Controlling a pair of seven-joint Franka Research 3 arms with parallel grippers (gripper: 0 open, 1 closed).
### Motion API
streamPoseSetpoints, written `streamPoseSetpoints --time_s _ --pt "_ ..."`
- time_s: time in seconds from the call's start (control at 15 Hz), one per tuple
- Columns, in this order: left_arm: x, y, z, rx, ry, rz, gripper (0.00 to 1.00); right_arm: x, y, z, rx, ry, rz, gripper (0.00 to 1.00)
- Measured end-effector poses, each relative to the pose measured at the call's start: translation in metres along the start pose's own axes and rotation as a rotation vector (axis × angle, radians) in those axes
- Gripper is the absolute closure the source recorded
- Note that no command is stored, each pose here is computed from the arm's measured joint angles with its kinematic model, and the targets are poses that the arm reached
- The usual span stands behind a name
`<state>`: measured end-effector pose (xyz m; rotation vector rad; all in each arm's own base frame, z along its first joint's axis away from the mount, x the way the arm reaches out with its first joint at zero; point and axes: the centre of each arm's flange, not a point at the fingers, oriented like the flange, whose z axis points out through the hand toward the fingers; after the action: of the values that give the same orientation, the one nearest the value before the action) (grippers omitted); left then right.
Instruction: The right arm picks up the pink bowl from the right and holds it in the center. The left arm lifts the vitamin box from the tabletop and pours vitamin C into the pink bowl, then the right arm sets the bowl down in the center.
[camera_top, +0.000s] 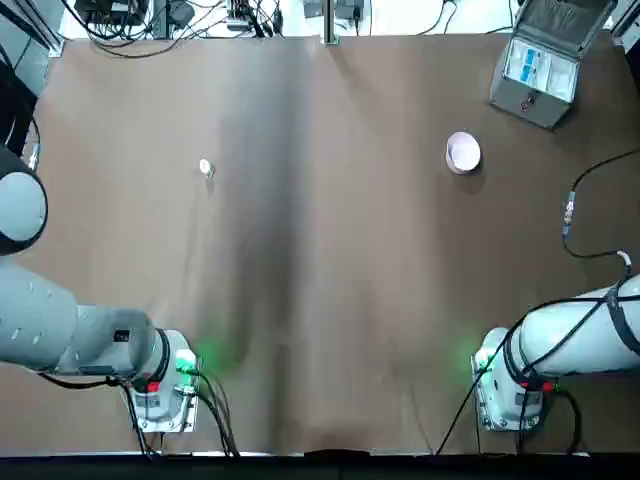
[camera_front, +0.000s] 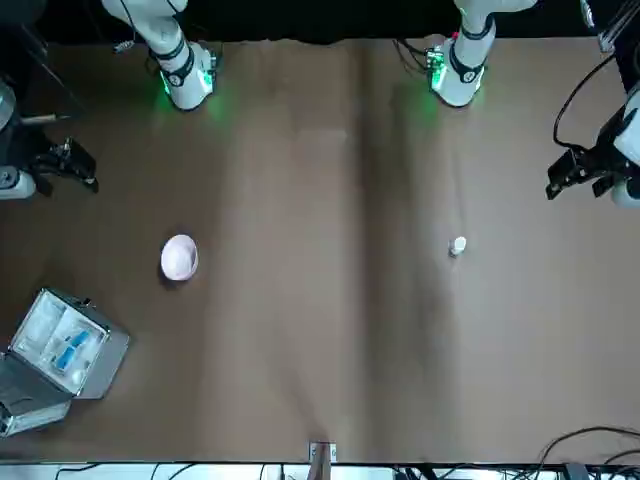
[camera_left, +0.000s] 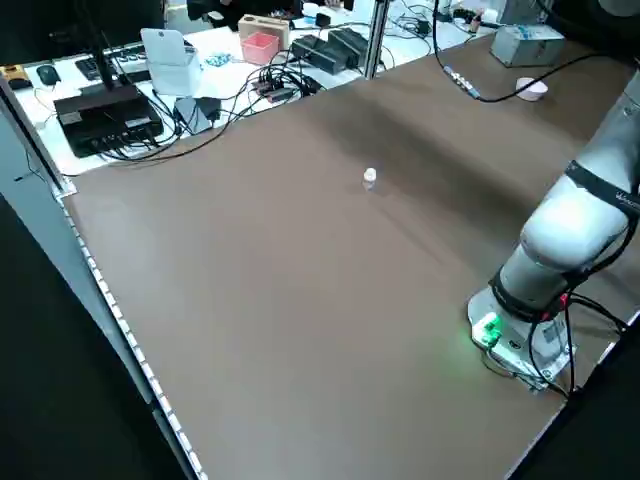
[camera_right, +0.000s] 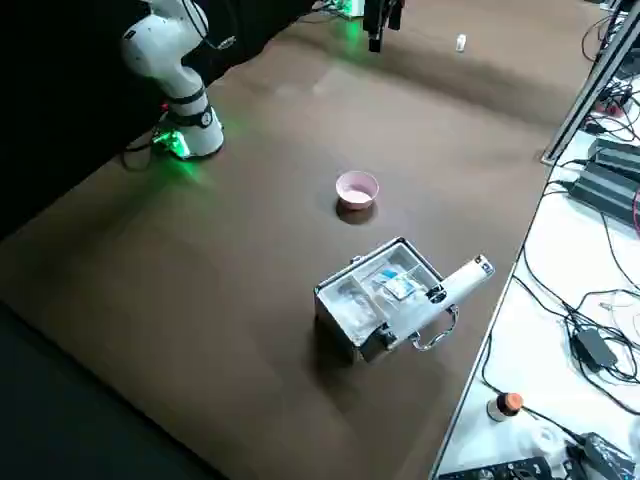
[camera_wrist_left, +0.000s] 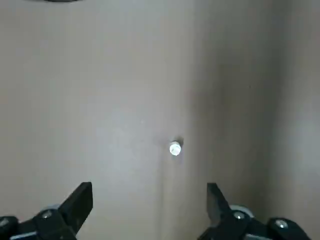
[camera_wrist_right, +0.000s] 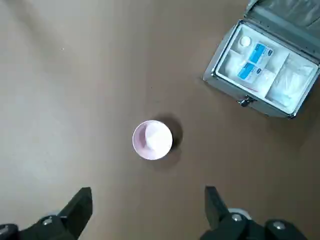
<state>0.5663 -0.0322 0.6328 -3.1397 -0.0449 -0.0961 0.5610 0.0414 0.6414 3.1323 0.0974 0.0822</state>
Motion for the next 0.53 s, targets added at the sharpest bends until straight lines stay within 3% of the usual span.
streamPoseSetpoints --time_s 0.53 --pt "0.0007 -0.0093 0.0001 0.001 0.0 -0.01 0.0 0.0002 -0.0067 -0.001 0.001 0.005 -0.012 0.01"
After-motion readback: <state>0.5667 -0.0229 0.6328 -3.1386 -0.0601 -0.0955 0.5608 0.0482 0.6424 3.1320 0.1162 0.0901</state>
